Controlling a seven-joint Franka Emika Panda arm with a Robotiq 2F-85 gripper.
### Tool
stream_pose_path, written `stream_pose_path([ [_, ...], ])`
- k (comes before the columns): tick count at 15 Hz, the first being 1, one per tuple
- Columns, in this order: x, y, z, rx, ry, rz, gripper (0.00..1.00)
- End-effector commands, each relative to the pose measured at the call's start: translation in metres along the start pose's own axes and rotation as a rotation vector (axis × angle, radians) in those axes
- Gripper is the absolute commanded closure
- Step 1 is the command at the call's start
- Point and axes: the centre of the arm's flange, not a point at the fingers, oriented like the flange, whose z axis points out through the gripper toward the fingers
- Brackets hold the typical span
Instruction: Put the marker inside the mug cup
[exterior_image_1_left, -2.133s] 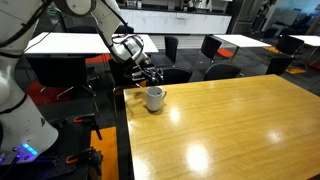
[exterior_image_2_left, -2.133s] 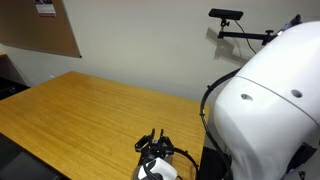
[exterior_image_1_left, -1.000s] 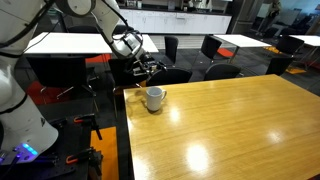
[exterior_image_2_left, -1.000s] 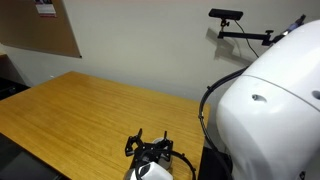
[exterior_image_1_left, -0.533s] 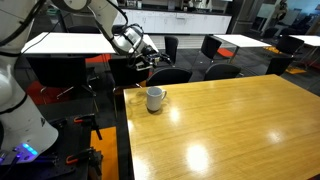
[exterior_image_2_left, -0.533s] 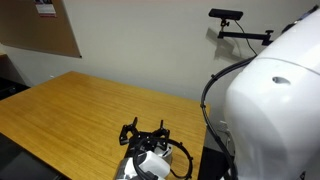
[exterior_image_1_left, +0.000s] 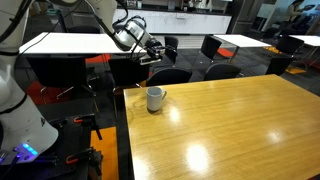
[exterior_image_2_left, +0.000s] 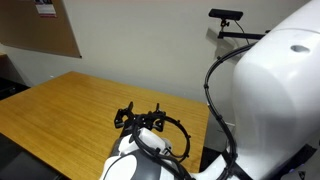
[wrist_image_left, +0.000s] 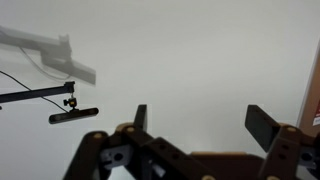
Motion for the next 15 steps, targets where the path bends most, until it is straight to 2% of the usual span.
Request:
stream_pose_path([
  [1, 0.025, 0.009, 0.022, 0.034, 0.023, -0.023, 0.00],
  [7, 0.046, 0.019, 0.041, 0.086, 0.028, -0.063, 0.00],
  [15, 0.070, 0.030, 0.061, 0.291, -0.106, -0.138, 0.00],
])
